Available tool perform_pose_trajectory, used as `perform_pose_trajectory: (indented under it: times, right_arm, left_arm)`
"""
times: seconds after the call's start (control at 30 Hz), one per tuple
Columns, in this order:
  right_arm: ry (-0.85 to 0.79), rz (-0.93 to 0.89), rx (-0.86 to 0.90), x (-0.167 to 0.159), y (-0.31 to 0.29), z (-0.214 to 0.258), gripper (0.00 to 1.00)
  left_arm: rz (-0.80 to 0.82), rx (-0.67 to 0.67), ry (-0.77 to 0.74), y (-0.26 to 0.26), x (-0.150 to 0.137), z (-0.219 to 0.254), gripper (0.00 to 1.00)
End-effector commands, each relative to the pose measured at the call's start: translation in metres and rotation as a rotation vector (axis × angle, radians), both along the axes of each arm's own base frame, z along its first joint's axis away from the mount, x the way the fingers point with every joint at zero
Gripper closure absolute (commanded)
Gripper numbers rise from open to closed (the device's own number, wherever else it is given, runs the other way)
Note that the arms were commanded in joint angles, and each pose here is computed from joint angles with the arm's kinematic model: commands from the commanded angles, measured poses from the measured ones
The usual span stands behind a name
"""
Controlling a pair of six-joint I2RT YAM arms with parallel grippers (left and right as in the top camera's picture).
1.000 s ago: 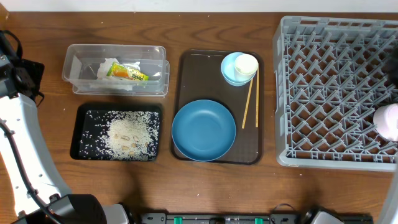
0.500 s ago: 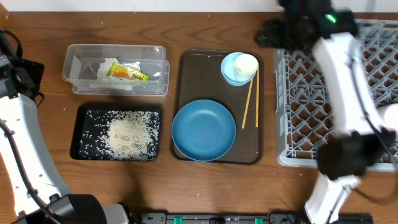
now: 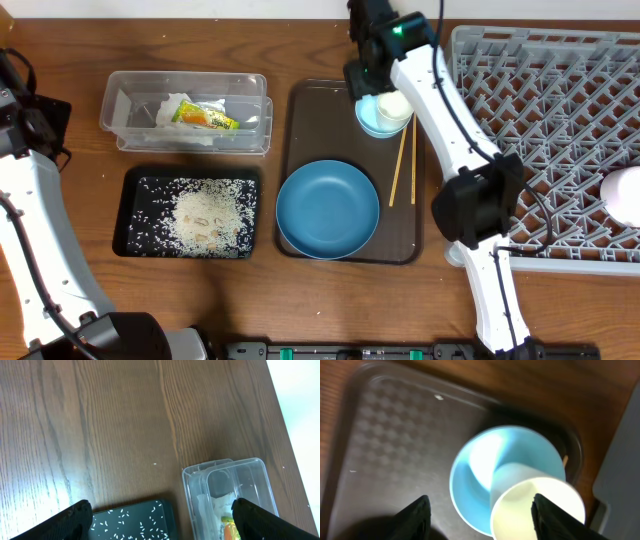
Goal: Sort waste into correct bins and load items into the dishwasher rack
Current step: 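Reach the right gripper to the white cup in the blue bowl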
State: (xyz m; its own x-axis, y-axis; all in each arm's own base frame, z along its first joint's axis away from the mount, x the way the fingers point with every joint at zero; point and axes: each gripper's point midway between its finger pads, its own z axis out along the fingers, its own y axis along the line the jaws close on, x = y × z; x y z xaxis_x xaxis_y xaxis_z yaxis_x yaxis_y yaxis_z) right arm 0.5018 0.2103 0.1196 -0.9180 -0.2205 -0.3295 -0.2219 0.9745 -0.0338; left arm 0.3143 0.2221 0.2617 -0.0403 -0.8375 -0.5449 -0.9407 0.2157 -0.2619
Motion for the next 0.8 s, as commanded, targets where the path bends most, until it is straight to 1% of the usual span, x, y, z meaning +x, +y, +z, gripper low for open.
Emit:
perform_pose_trajectory:
  times: [0.0, 0.1, 0.17, 0.27, 0.33, 0.43, 0.5, 0.57, 0.63, 0.73, 0.77]
  right_arm:
    - [-0.034, -0.067, -0.060, 0.002, -0.012, 0.009, 0.38]
    - [0.007, -0.066, -0.068, -0.006, -0.015, 0.004, 0.45]
    - [0.031, -0.065, -0.079, -0.011, -0.017, -0.003, 0.46]
    - [0.069, -0.054, -0.072, -0.017, -0.013, -0.018, 0.46]
    - [0.090, -0.052, -0.078, -0.020, -0.013, -0.029, 0.44]
    - [0.105, -0.065, -0.081, -0.022, -0.014, -0.040, 0.44]
    - [0.112, -0.073, -0.083, -0.023, -0.015, -0.045, 0.48]
    - [0.110, -0.074, -0.083, -0.022, -0.015, -0.046, 0.58]
    - [0.097, -0.075, -0.084, -0.020, -0.015, -0.044, 0.63]
    - [0.072, -0.075, -0.071, -0.015, -0.012, -0.034, 0.65]
    - [0.062, -0.075, -0.066, -0.014, -0.012, -0.029, 0.68]
  left_arm:
    - [0.001, 0.005, 0.007, 0.002, -0.001, 0.000, 0.08]
    - [0.001, 0.005, 0.007, 0.002, -0.001, 0.000, 0.08]
    - [0.001, 0.005, 0.007, 0.002, -0.001, 0.000, 0.08]
    - [0.001, 0.005, 0.007, 0.002, -0.001, 0.000, 0.08]
    - [0.001, 0.005, 0.007, 0.002, -0.001, 0.000, 0.08]
    - [0.001, 0.005, 0.007, 0.002, -0.001, 0.000, 0.08]
    - [0.001, 0.005, 0.007, 0.002, -0.001, 0.000, 0.08]
    - [0.001, 0.005, 0.007, 0.002, -0.001, 0.000, 0.08]
    - [0.001, 0.005, 0.007, 0.002, -0.001, 0.000, 0.08]
    - [0.001, 0.005, 0.007, 0.002, -0.001, 0.000, 0.08]
    - [0.001, 0.005, 0.007, 0.002, -0.001, 0.000, 0.08]
